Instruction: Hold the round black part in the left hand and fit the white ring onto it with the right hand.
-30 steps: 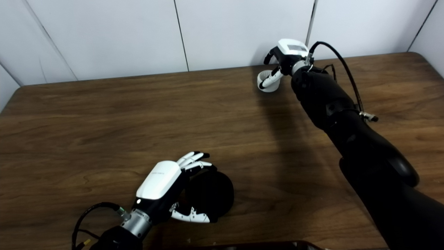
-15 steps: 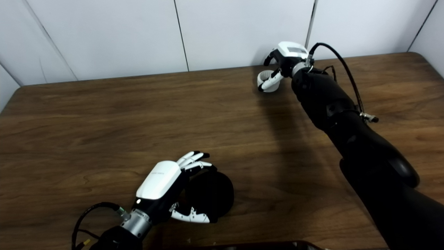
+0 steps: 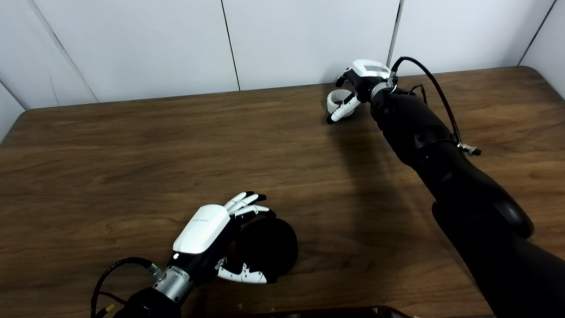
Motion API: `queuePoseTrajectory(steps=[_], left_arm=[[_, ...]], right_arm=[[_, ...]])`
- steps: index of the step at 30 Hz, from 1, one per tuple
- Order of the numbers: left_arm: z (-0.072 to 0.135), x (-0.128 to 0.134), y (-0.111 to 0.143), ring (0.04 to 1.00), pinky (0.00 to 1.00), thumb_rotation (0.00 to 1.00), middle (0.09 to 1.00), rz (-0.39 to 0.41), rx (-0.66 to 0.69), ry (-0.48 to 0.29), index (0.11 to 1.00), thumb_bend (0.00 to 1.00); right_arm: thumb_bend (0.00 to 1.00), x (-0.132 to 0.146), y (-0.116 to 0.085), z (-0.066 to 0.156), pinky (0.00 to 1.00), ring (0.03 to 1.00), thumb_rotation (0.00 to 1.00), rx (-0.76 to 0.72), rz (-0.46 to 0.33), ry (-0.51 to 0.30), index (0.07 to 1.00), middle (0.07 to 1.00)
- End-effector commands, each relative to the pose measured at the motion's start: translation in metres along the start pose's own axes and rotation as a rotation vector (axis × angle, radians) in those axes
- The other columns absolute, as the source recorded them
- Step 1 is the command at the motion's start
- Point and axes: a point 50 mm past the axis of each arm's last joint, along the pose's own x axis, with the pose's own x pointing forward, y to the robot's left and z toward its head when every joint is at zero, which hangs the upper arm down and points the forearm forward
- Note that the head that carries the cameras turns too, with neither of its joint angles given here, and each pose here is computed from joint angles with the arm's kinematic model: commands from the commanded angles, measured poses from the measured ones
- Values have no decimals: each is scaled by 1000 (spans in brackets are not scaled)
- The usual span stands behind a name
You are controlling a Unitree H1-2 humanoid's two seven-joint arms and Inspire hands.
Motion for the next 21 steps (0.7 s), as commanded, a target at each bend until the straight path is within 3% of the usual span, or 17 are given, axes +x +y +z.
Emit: queuePoseTrajectory(steps=[1,10,21], left_arm=[[-16,-12,-13,956,770,360,924,-100,-14,85,737,893],[-15,-14,-12,954,762,351,920,-100,-14,85,736,892],[-16,-16,-11,956,763,355,919,-100,-16,82,737,883]], right_arm=[[947,4,-41,8,1000,1000,382,-11,-100,-18,786,953],[878,1,-38,0,943,982,322,11,-153,-9,739,917],[863,-1,-34,-6,878,965,279,15,-168,-9,711,899]])
